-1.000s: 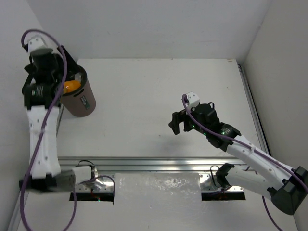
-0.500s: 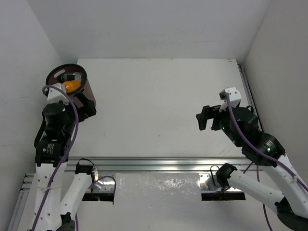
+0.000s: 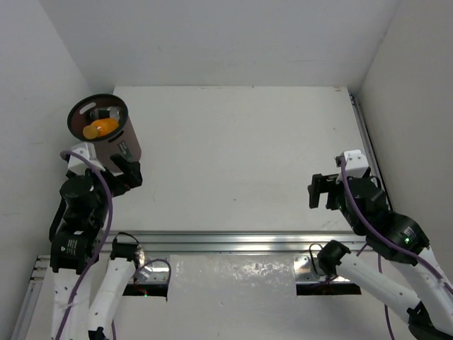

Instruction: Put the plastic bottles in the bin

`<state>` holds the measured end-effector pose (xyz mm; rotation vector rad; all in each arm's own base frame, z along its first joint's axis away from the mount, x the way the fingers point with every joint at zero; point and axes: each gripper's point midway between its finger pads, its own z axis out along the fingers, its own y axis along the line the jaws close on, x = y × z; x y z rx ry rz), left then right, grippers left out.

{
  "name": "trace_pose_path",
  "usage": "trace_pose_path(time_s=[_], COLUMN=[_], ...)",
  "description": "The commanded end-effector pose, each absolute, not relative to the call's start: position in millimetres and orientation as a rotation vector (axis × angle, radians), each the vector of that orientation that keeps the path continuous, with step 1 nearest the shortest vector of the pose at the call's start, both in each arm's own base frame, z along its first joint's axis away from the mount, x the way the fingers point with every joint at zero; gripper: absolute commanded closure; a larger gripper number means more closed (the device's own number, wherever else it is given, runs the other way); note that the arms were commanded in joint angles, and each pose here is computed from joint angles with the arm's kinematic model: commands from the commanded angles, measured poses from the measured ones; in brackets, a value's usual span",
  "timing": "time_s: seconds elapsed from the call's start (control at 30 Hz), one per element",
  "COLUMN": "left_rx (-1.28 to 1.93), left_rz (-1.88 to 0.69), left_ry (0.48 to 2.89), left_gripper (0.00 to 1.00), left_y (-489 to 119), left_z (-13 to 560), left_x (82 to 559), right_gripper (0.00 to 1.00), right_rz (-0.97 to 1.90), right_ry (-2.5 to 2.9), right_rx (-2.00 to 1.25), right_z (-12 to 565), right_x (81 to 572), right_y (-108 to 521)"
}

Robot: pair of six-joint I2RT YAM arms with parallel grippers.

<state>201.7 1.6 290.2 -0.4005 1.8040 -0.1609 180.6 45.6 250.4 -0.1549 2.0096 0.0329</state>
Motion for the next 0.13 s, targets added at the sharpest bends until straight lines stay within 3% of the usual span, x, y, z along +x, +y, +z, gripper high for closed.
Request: trace_pose_path(time_s=[0.0, 0.1], left_rx=[-0.395, -0.397], left_rz=[-0.184, -0.184], left_ry=[1.803, 1.814], left_gripper=[0.00, 0.00], left_y=[-2.6, -3.0], left_z=[293.3, 291.2], left_x=[209.2, 210.7], right_gripper=[0.01, 0.01], right_rz=[0.002, -0.003], right_ry=[1.991, 1.985], right_rx=[-0.119, -0.110], right_z=[254.7, 256.5], right_x=[186.5, 187.7], right_y=[41.8, 41.0])
